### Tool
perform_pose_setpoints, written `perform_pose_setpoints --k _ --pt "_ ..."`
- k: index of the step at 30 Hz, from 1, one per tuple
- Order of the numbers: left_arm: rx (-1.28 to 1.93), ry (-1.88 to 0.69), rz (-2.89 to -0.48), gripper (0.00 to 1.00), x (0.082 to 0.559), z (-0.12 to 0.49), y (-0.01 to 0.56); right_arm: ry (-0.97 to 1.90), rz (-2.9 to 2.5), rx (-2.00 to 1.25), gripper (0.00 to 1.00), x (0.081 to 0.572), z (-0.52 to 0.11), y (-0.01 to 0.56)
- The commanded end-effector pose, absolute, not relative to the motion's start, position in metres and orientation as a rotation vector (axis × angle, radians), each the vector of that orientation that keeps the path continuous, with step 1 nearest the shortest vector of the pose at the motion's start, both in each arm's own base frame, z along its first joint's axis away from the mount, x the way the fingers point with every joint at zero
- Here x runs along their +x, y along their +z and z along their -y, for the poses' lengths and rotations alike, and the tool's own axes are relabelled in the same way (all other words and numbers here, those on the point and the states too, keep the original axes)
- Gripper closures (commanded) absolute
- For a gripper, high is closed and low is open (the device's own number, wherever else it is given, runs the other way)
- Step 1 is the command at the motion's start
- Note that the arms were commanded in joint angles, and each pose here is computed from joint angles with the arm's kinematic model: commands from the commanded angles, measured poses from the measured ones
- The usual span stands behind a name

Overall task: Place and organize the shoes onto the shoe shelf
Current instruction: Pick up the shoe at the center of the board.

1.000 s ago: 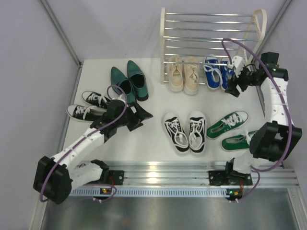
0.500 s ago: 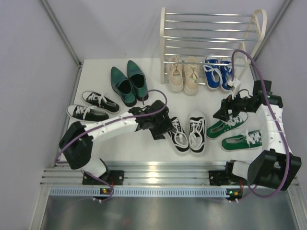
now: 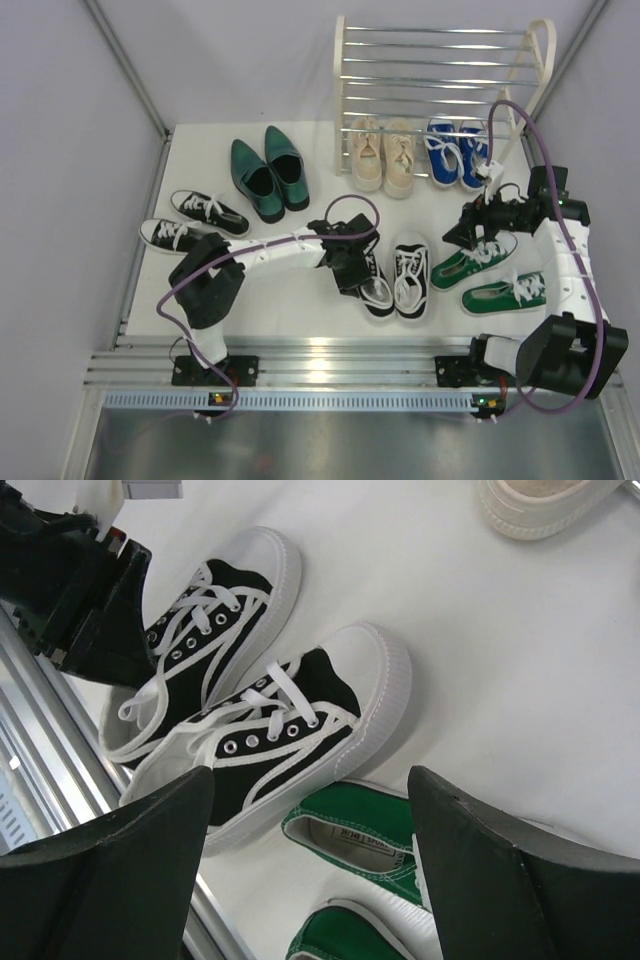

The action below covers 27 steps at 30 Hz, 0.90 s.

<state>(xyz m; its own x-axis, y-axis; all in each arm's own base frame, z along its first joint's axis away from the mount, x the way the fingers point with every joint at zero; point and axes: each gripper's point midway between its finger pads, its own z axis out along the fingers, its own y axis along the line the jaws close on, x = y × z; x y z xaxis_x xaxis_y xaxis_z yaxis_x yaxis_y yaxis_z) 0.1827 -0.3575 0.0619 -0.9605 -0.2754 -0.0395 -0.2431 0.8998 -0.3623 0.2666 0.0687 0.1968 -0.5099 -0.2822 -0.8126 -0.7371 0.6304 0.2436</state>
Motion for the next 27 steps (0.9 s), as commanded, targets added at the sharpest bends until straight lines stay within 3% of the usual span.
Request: perform_pose_setpoints --k 1,2,8,13,20,23,25,27 --pt "-0.299 -0.508 -3.001 0.64 0.182 0.354 0.063 0.751 -1.995 -0.828 0.22 0.269 -0.075 0.216" --pt "-0.284 -0.527 -2.990 0.80 0.186 0.357 0.068 0.760 -1.996 -0.832 0.22 0.267 -0.076 0.216" --pt "-0.064 -0.573 -2.888 0.99 0.202 0.355 0.094 0.814 -1.974 -0.848 0.22 0.263 -0.082 0.225" --pt "0.284 -0.614 -2.681 1.00 0.214 0.346 0.145 0.938 -1.977 -0.845 0.24 0.258 -0.097 0.238" --pt "0.504 -0.683 -2.361 1.00 0.234 0.347 0.210 1.281 -2.047 -0.647 0.25 0.264 -0.135 0.259" --pt "0.537 -0.755 -2.255 1.00 0.239 0.359 0.236 1.249 -2.071 -0.522 0.18 0.289 -0.145 0.267" --pt "0.565 -0.829 -2.219 1.00 0.236 0.370 0.248 1.269 -2.107 -0.446 0.04 0.289 -0.162 0.271" --pt "0.564 -0.863 -2.193 1.00 0.238 0.376 0.258 1.222 -2.102 -0.397 0.01 0.298 -0.174 0.273"
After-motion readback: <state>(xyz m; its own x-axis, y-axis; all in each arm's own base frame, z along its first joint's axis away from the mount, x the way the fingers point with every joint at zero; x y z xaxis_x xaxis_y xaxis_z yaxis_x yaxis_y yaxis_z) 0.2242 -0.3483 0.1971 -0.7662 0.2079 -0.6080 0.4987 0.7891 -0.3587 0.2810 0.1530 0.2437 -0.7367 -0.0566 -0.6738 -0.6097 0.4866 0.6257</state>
